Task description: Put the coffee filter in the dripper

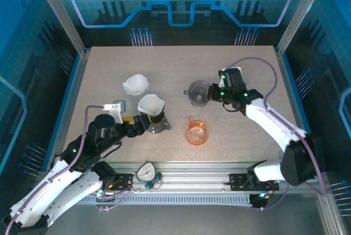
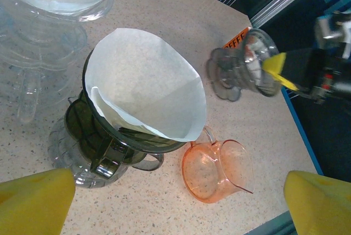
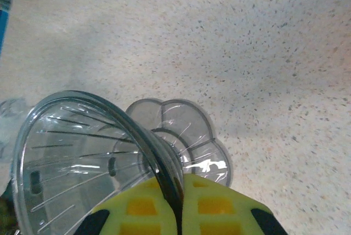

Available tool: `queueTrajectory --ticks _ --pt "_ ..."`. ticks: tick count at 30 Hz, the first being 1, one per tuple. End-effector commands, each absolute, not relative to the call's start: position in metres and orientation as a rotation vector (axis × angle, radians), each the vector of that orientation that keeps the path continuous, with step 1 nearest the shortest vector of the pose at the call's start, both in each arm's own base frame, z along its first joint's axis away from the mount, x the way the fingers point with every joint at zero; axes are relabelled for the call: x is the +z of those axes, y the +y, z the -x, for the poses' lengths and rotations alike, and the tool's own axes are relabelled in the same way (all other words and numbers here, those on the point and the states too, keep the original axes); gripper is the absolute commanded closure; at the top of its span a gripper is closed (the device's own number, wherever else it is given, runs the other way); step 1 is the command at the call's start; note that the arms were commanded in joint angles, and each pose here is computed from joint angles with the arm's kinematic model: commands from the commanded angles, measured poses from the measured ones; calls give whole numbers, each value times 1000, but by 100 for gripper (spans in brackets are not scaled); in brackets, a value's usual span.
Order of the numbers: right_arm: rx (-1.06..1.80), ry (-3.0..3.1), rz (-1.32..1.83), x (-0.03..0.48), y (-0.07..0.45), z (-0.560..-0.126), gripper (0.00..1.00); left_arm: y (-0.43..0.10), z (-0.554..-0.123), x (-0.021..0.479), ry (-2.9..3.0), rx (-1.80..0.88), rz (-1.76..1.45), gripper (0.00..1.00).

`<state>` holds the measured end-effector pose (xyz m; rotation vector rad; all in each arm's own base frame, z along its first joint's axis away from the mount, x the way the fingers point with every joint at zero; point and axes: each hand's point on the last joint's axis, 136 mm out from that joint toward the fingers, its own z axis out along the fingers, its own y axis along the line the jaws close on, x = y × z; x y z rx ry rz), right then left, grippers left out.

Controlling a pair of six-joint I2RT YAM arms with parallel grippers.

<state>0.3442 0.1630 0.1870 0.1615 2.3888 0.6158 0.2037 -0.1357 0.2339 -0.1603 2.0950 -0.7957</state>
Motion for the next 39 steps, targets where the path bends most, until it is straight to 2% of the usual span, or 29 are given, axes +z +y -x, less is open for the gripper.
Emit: queueTrajectory --ticks 1,9,15,36,39 --pt "630 2451 -111 186 154 -307 100 -133 -206 237 2083 -785 174 1" --pt "727 2549 -49 192 155 -241 100 -133 -206 231 2099 -779 184 1" --pt "789 2633 -28 183 166 -219 100 -135 -208 229 2107 -790 194 1" --pt "636 2706 90 158 182 -226 100 -135 -209 225 2117 -774 192 1" --pt "635 2713 91 157 183 -226 92 -135 -209 225 2116 -774 191 1"
